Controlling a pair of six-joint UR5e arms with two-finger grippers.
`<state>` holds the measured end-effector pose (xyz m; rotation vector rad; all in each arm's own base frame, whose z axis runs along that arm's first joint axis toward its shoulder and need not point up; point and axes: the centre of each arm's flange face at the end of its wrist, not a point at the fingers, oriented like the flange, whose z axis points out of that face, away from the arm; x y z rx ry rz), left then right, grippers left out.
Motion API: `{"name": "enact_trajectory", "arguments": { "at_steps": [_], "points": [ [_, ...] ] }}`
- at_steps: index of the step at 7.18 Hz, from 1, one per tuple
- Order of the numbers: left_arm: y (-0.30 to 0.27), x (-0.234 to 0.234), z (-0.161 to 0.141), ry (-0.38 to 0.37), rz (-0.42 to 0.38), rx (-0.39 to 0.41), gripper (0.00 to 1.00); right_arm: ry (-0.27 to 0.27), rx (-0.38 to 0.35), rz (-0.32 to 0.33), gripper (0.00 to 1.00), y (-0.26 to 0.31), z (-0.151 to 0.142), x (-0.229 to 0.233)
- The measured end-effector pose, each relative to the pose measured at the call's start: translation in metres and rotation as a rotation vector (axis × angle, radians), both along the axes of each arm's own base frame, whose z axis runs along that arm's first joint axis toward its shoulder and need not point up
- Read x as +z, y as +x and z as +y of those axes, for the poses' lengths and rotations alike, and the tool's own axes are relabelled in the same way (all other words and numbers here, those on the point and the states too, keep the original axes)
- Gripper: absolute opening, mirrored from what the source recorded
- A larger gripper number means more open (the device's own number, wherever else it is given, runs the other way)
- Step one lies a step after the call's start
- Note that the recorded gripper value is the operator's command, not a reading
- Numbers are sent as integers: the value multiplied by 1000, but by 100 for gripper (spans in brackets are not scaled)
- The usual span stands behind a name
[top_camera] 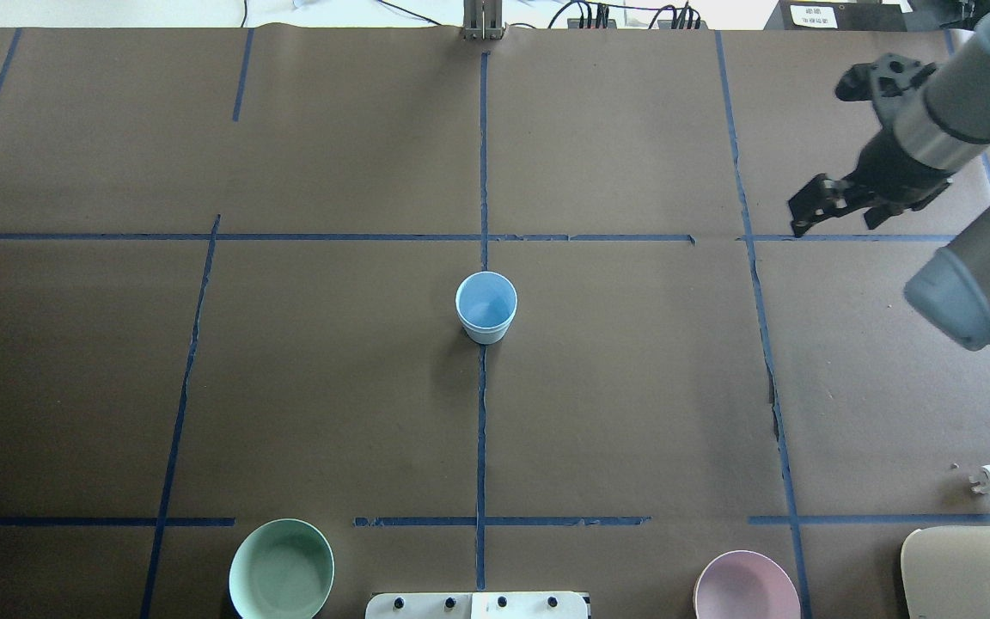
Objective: Stack blue cups with both arms
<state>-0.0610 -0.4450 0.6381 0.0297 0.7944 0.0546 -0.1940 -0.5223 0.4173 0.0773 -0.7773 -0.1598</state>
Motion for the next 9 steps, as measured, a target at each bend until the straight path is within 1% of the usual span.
{"name": "enact_trajectory", "arguments": {
  "at_steps": [1, 2, 3, 4, 5, 6, 7, 9],
  "points": [
    [0, -1, 0, 1, 2, -1, 100, 33, -50, 3, 100, 63, 7, 47],
    [0, -2, 0, 1, 4, -2, 100, 57, -80, -5, 100, 119, 22, 87],
    [0, -3, 0, -1, 2, -4, 100, 75, -97, -12, 100, 165, 41, 123],
    [1, -1, 1, -9, -1, -5, 100, 80, -105, -13, 100, 201, 65, 155],
    [0, 1, 3, -14, -1, -5, 100, 69, -99, -11, 100, 223, 85, 178],
    [0, 6, 5, -22, -3, -3, 100, 47, -88, -10, 100, 235, 100, 195],
    [0, 16, 9, -42, -5, -2, 100, 20, -79, -11, 100, 239, 109, 209],
    [0, 26, 13, -60, -7, 0, 100, -2, -76, -14, 100, 240, 114, 220]
  ]
}}
